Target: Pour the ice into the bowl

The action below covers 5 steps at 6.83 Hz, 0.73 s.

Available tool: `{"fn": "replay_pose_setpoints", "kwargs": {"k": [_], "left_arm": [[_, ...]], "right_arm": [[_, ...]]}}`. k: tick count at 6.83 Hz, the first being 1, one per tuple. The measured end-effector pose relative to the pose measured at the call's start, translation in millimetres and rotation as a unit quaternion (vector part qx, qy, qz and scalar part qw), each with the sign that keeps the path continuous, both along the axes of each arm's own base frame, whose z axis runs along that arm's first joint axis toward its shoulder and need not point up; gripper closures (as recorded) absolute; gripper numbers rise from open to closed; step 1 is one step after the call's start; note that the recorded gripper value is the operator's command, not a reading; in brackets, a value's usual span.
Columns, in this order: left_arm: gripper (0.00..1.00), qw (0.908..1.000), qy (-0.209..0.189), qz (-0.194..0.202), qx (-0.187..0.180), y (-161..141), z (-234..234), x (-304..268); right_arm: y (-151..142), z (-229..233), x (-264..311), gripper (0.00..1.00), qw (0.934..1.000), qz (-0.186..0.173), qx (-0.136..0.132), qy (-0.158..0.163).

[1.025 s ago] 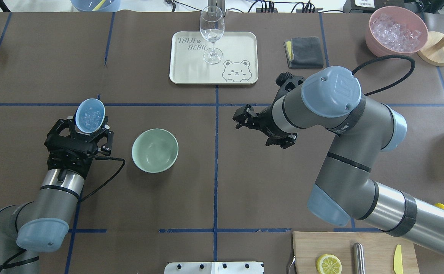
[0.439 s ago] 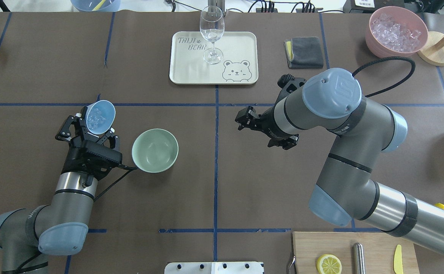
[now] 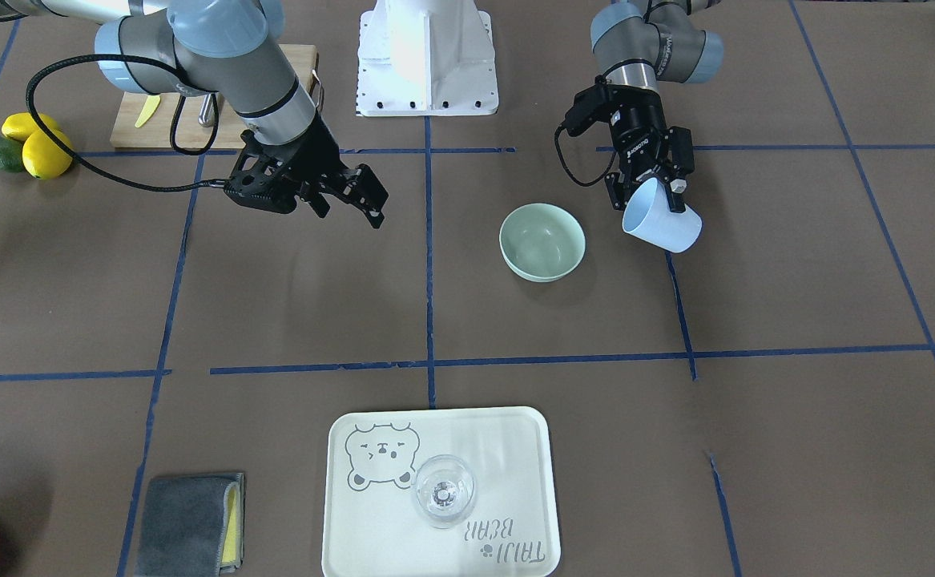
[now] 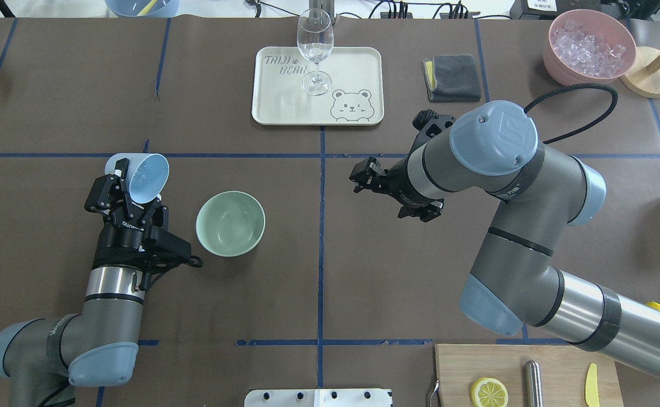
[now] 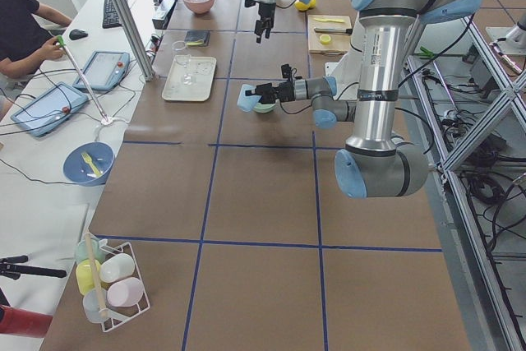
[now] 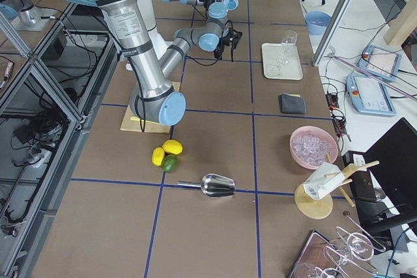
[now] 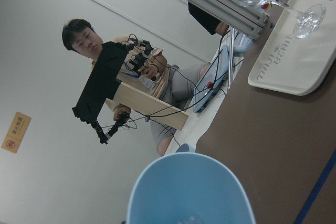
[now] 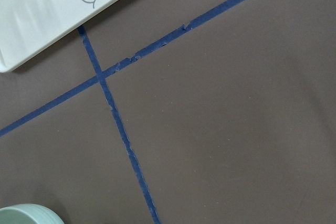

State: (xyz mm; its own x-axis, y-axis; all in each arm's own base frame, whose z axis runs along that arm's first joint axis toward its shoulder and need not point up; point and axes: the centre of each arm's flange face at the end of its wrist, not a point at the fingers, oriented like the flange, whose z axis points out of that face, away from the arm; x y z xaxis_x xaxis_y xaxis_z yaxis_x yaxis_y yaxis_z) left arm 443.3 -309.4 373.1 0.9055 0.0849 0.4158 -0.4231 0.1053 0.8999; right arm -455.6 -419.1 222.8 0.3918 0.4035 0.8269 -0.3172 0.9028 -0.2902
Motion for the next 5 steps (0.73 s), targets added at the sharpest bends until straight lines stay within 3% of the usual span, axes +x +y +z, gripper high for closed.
{"fn": "replay_pose_setpoints", "kwargs": {"k": [3,5], "left_arm": [[1.00,0.9971,-0.074,0.011,0.012,10.3,-10.0,30.5],[1.00,0.9879,-0.154,0.009,0.021,11.0,-11.0,34.7]], "right_arm": [[-0.3,-1.8,1.7,0.00,1.0000,0.001,0.001,-0.002],[-0.6,-2.7,2.5,0.00,1.0000,0.001,0.001,-0.003]]}}
